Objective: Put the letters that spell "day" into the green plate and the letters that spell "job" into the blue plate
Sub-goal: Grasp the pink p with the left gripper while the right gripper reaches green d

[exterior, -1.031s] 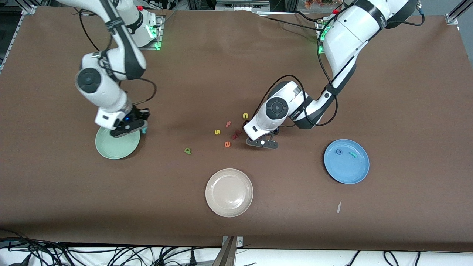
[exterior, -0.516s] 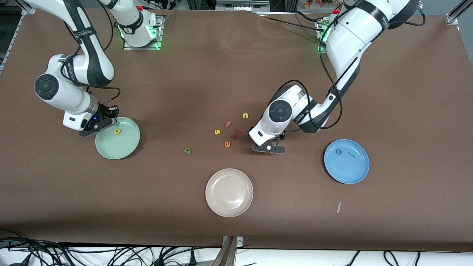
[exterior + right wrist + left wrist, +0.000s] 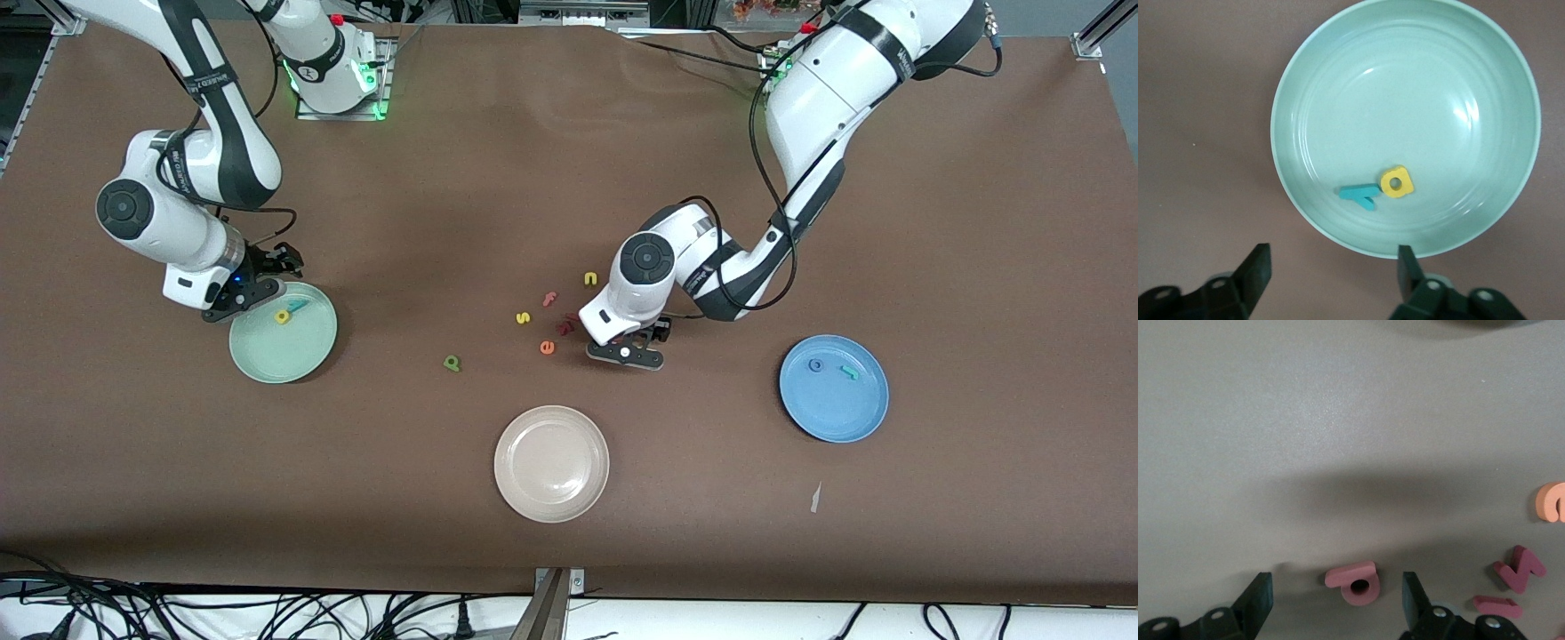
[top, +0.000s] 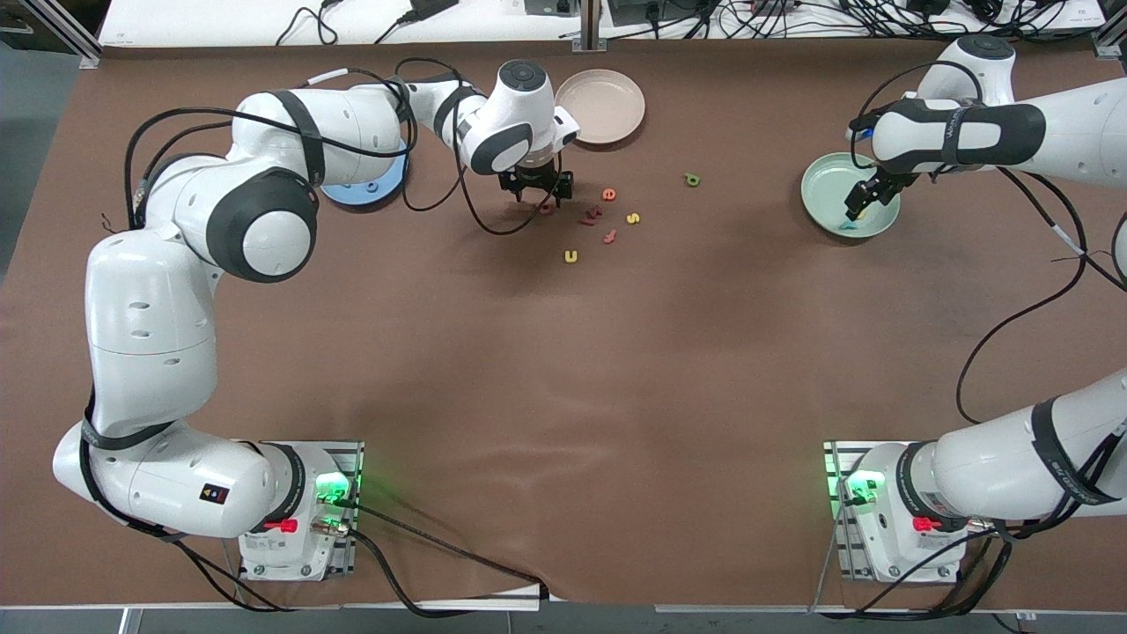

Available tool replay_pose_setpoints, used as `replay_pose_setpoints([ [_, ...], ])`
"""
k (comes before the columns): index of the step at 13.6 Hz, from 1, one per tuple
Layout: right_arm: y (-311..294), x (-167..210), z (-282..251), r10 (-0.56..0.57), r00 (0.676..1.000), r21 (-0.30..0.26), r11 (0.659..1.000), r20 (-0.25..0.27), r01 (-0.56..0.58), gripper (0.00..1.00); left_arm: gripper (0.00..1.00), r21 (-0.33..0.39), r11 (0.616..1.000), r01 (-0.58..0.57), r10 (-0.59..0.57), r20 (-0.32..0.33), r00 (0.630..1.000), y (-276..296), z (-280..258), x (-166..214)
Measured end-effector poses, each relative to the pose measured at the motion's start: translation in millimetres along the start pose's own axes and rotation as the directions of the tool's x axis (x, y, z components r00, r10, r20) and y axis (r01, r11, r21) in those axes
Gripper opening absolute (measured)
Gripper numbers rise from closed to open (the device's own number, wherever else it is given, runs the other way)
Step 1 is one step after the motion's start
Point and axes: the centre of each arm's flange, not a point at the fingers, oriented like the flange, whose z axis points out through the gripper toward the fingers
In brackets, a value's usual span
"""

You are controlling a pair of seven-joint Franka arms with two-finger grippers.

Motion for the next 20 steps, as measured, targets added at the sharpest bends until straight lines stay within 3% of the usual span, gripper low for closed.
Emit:
replay_pose_setpoints([
  [1, -1, 1, -2, -0.002, 1.0, -0.003, 1.0, -0.006, 0.002, 1.0, 0.87, 0.007, 1.0, -0.008, 0.008, -0.005, 1.0, 0, 1, 0],
  [10, -12, 21, -16, 0.0, 0.996, -0.043, 0.999, -0.086, -0.004, 1.0, 0.78, 0.011, 1.0, -0.012, 0.012, 0.003, 1.0, 0, 9, -1],
  [12, -12, 34, -22, -0.008, 0.995, -0.053, 0.999, -0.104, 0.003, 1.0, 0.63, 0.012, 1.0, -0.017, 0.016, 0.004, 1.0, 3, 10, -2],
  [13, -11, 42, -23, -0.009, 0.994, -0.057, 0.998, -0.112, 0.003, 1.0, 0.63, 0.012, 1.0, -0.018, 0.018, 0.006, 1.0, 4, 11, -3],
  [14, -13, 53, -24, -0.006, 0.993, -0.06, 0.998, -0.12, -0.001, 1.0, 0.53, 0.009, 1.0, -0.02, 0.02, 0.004, 1.0, 5, 11, -3],
  [16, -28, 76, -23, 0.017, 0.991, -0.06, 0.998, -0.132, -0.025, 1.0, 0.47, 0.008, 1.0, -0.02, 0.02, 0.002, 1.0, 6, 10, -3],
  [17, -38, 89, -20, 0.04, 0.989, -0.054, 0.997, -0.14, -0.048, 1.0, 0.38, 0.007, 1.0, -0.021, 0.021, 0.001, 1.0, 7, 9, -2],
  [20, -85, 136, -16, 0.11, 0.978, 0.001, 0.994, -0.18, -0.112, 1.0, 0.38, 0.008, 1.0, -0.021, 0.021, 0.0, 1.0, 7, 9, -2],
])
